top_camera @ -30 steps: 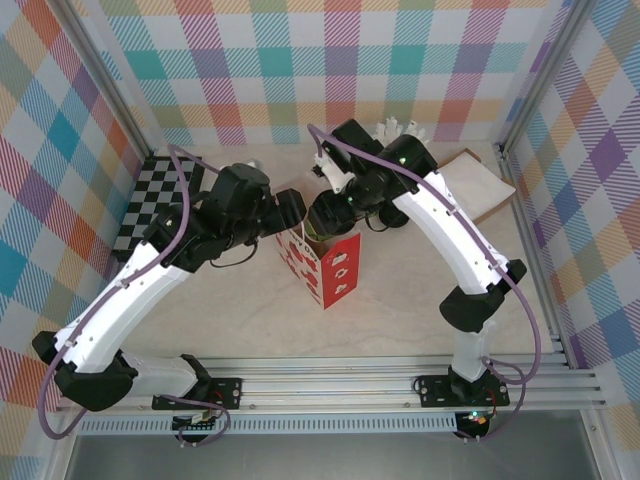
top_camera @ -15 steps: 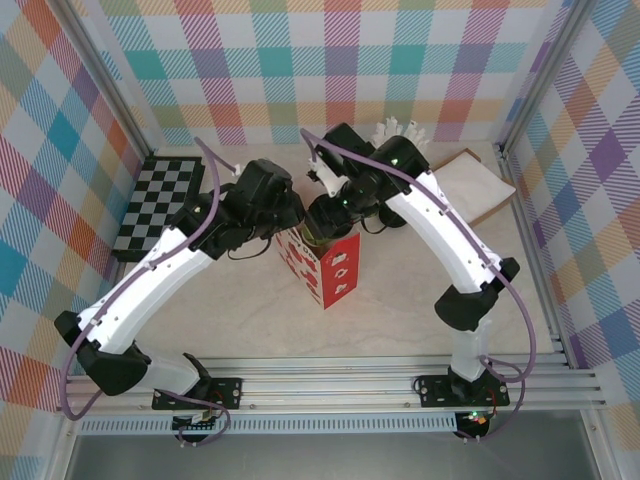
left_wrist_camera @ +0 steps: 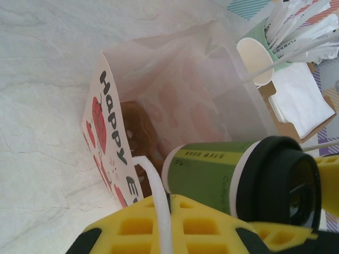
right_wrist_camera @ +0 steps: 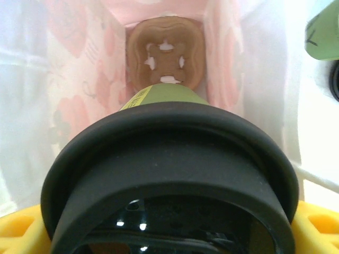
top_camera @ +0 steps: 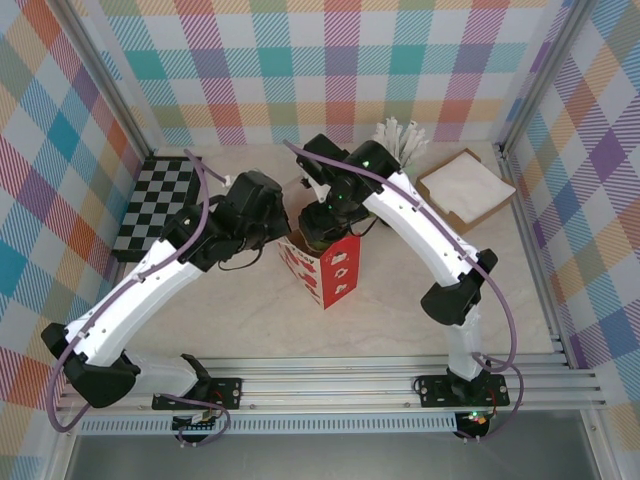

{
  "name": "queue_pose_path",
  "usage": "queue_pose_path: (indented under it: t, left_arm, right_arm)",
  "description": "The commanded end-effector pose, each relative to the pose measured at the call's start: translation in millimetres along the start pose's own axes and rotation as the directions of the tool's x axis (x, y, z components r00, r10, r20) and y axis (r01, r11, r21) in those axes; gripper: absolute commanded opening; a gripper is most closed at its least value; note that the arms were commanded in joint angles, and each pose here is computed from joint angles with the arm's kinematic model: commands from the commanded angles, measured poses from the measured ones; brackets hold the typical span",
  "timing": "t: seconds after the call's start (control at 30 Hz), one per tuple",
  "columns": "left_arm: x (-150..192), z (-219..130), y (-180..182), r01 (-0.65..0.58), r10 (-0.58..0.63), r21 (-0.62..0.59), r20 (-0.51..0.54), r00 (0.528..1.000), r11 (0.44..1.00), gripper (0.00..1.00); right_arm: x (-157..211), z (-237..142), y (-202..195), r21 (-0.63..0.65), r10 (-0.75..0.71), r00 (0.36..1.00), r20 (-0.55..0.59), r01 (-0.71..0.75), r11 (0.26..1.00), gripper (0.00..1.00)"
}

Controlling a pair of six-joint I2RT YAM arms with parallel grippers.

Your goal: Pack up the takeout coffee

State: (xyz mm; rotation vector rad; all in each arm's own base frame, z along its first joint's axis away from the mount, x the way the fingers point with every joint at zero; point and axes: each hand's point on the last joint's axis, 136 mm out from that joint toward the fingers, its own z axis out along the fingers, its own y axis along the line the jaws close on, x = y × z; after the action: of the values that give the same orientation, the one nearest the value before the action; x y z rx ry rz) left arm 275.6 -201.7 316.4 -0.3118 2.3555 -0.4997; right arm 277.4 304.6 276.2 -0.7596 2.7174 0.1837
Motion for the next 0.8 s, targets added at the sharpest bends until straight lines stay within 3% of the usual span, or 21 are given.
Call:
queue_pose_path:
  t: [0.0,0.13,0.33,0.77]
  left_arm:
    - [3.2,-8.2,-6.4,-0.014,0.014,0.074,0.0,1.0,0.997,0.0]
    - [7.7,-7.5,-21.4,-0.038,0.041,0.164,-0.014,0.999,0.986,0.0]
    - [12.5,-2.1,-23.8,-0.046,0.053,0.169,-0.034,0.998,0.984,0.0]
    - [11.7,-6.7,-12.4,-0.059,0.062,0.139,-0.016,0.998,0.988,0.0]
  right_arm:
    - [7.1,-0.7,-7.7,0.056,0.031,0.999,-0.027,-0.029,0.998,0.58]
    - [1.5,1.1,14.6,-0.043,0.041,0.999,-0.016,-0.042,0.998,0.57]
    - [-10.3,9.0,40.8,-0.127,0.049,0.999,0.009,-0.048,0.991,0.57]
    - [-5.3,24.3,5.3,0.09,0.074,0.997,-0.011,-0.073,0.993,0.57]
